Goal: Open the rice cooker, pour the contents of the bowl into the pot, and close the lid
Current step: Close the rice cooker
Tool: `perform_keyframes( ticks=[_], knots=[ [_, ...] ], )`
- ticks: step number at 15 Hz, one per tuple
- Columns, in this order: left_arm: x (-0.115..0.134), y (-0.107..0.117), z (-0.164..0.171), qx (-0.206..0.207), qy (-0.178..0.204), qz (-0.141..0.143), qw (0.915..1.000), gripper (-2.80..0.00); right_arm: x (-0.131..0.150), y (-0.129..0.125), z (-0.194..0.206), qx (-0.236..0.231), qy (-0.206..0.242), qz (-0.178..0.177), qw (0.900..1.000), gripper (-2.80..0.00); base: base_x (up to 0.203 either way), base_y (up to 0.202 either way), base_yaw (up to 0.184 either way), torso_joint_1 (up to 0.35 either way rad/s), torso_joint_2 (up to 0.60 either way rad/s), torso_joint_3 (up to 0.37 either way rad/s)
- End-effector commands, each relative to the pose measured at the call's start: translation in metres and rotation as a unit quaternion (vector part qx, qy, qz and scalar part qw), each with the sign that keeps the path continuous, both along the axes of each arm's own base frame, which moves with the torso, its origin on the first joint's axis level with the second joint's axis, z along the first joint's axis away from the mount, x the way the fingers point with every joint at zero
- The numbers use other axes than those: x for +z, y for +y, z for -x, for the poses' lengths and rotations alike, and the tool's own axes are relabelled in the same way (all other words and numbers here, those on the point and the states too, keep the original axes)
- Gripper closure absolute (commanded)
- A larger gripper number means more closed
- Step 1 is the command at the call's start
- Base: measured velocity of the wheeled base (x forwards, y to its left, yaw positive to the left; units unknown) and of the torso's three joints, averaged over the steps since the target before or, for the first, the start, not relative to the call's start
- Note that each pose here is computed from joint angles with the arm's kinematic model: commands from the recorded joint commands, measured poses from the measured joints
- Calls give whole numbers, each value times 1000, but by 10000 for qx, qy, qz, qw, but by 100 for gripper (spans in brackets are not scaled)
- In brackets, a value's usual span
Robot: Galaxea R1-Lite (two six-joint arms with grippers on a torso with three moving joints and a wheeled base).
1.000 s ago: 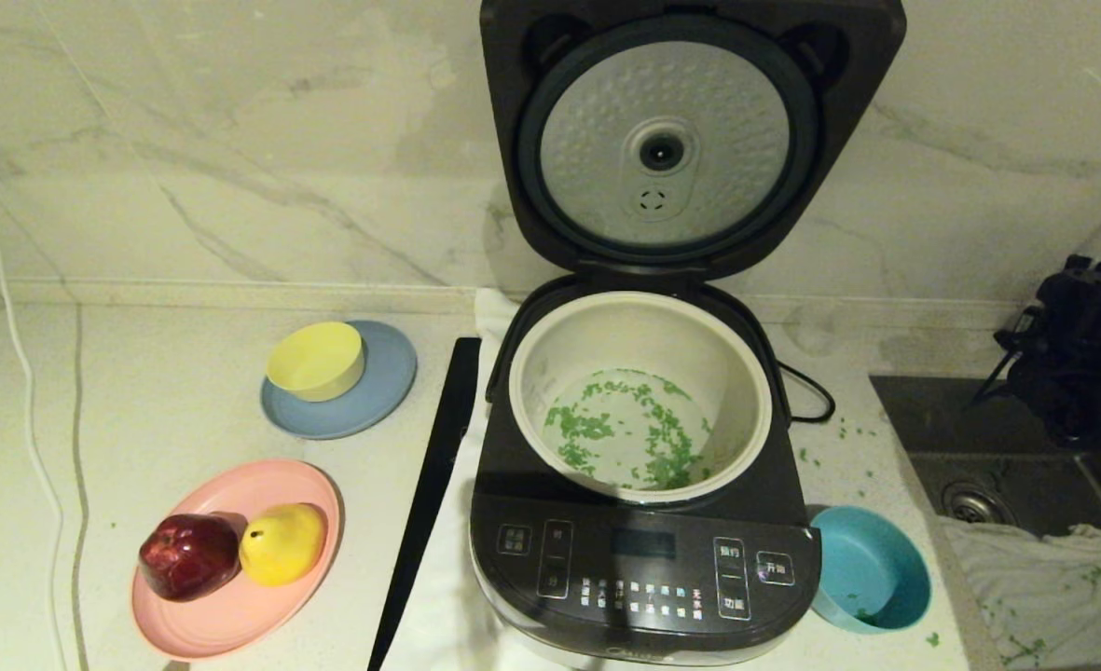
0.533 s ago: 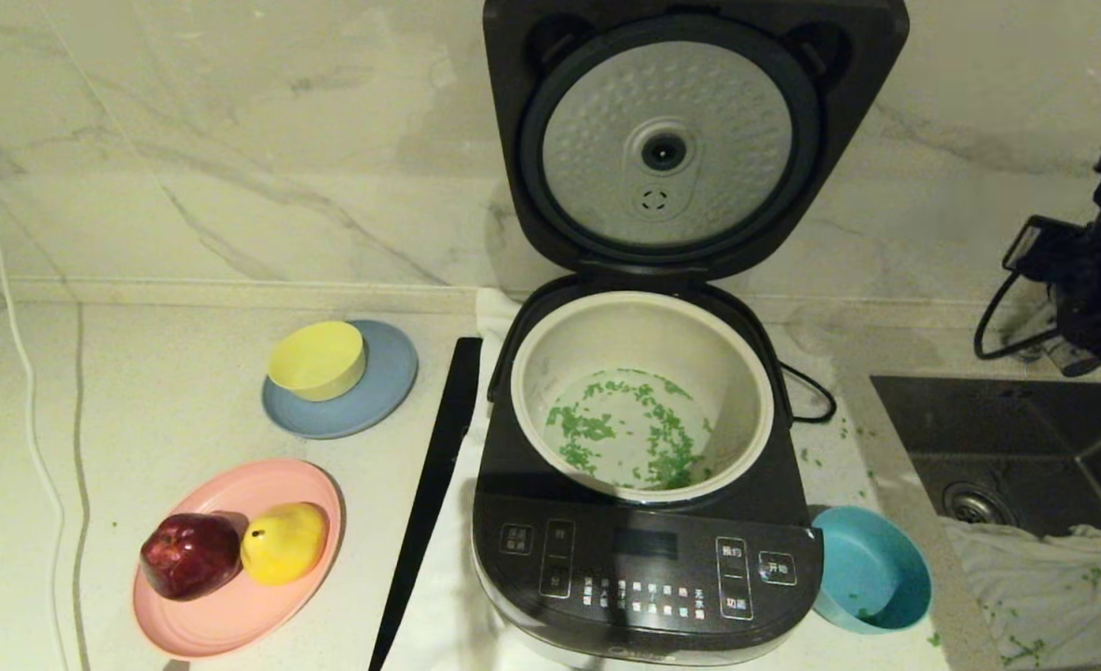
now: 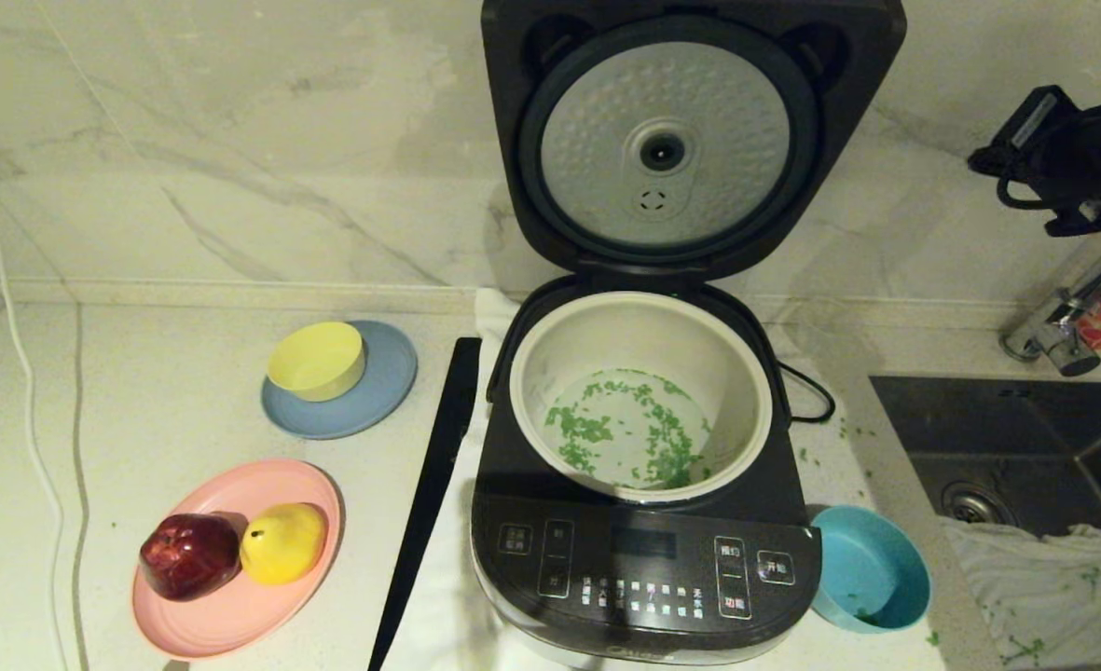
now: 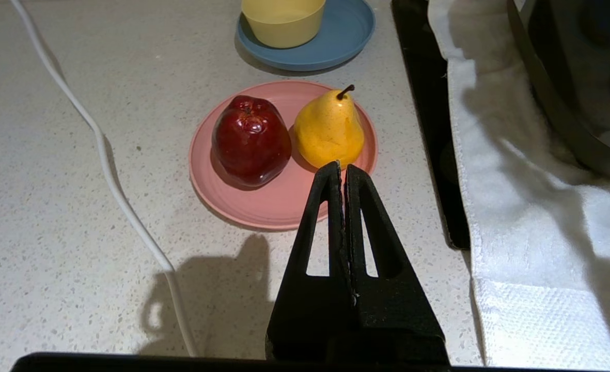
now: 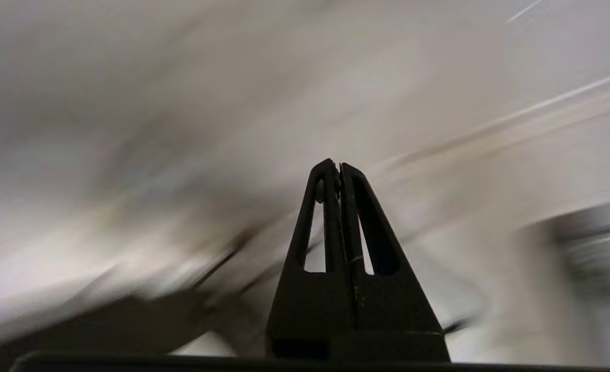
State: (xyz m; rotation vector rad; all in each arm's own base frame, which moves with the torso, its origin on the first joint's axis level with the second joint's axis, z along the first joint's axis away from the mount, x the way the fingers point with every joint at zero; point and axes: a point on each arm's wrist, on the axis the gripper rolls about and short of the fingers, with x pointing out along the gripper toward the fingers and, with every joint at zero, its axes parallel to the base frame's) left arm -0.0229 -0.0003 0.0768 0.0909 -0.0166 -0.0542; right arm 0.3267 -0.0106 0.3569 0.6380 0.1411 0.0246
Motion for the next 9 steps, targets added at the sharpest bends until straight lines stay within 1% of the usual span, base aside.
perform_keyframes(
  ticks=[1,3,4,6,9],
  knots=[
    [-2,0,-1,-2,32,1,10000,0,12,-3,6,1453,-101,-508,9880,0,0,0,0,0,0,0],
    [-2,0,-1,-2,32,-2,10000,0,16,-6,-5,1868,-281,-916,9777,0,0,0,0,0,0,0],
    [-2,0,-1,-2,33,1,10000,0,16,-6,-13,2005,-390,-1024,9735,0,0,0,0,0,0,0],
    [-2,0,-1,-2,39,1,10000,0,10,-7,-31,2233,-614,-1038,9673,0,0,0,0,0,0,0],
    [-2,0,-1,-2,32,1,10000,0,2,-5,-52,2425,-995,-909,9607,0,0,0,0,0,0,0]
  ],
)
